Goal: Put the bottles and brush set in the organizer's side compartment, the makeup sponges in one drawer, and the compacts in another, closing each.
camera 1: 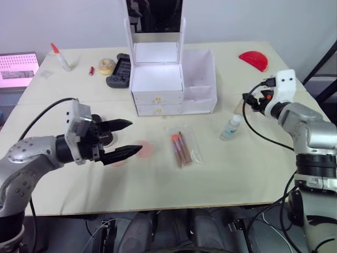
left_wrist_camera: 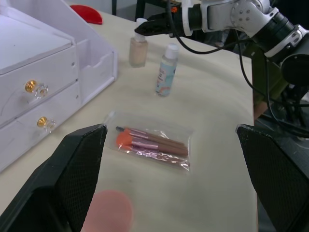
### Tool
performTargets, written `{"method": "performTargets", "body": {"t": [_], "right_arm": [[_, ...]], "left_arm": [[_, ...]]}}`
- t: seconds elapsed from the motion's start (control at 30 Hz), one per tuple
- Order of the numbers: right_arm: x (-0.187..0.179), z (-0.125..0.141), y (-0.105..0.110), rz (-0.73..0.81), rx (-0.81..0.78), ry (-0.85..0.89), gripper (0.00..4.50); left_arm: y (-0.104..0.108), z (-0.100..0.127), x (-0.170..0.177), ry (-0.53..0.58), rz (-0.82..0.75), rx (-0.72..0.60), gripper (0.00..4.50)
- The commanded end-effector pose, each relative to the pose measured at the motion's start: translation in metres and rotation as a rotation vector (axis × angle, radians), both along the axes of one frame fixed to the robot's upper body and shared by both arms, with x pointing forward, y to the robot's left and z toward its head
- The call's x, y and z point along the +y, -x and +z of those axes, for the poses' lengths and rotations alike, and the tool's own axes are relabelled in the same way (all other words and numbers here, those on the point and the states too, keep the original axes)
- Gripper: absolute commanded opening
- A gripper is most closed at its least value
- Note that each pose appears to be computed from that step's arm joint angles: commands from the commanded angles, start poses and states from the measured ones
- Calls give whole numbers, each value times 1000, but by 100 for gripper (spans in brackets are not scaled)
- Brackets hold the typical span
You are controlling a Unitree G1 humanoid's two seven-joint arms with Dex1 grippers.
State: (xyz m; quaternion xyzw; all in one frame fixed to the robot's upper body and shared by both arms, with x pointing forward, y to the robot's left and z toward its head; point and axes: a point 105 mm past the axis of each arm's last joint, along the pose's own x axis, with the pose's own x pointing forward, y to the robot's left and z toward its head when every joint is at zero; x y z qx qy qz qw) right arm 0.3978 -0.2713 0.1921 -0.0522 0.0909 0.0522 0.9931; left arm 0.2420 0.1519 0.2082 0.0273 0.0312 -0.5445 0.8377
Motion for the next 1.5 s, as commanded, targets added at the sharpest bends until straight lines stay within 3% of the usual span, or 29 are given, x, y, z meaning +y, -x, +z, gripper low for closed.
{"method": "performTargets", "body": {"t": [0.03,0.1,0.43,0.73,0.87,1.03,1.5], "right_arm": [[3,19,-3,14,-69,9,159],[4,19,-4,21,-72,6,70],[14,36,-3,71,-125,-10,69],[83,116,16,374,-283,-83,69],[115,132,19,469,-292,-117,69],[143,127,14,511,-272,-88,69],[144,77,-16,449,-190,9,69]], "left_arm": [[4,8,-2,-6,-6,-48,450],[4,7,-1,-6,-4,-46,450],[3,6,-1,-6,7,-43,450],[1,5,3,-5,31,-38,450],[0,6,4,-3,37,-41,450],[0,7,3,1,38,-45,450],[0,12,2,6,50,-67,450]]}}
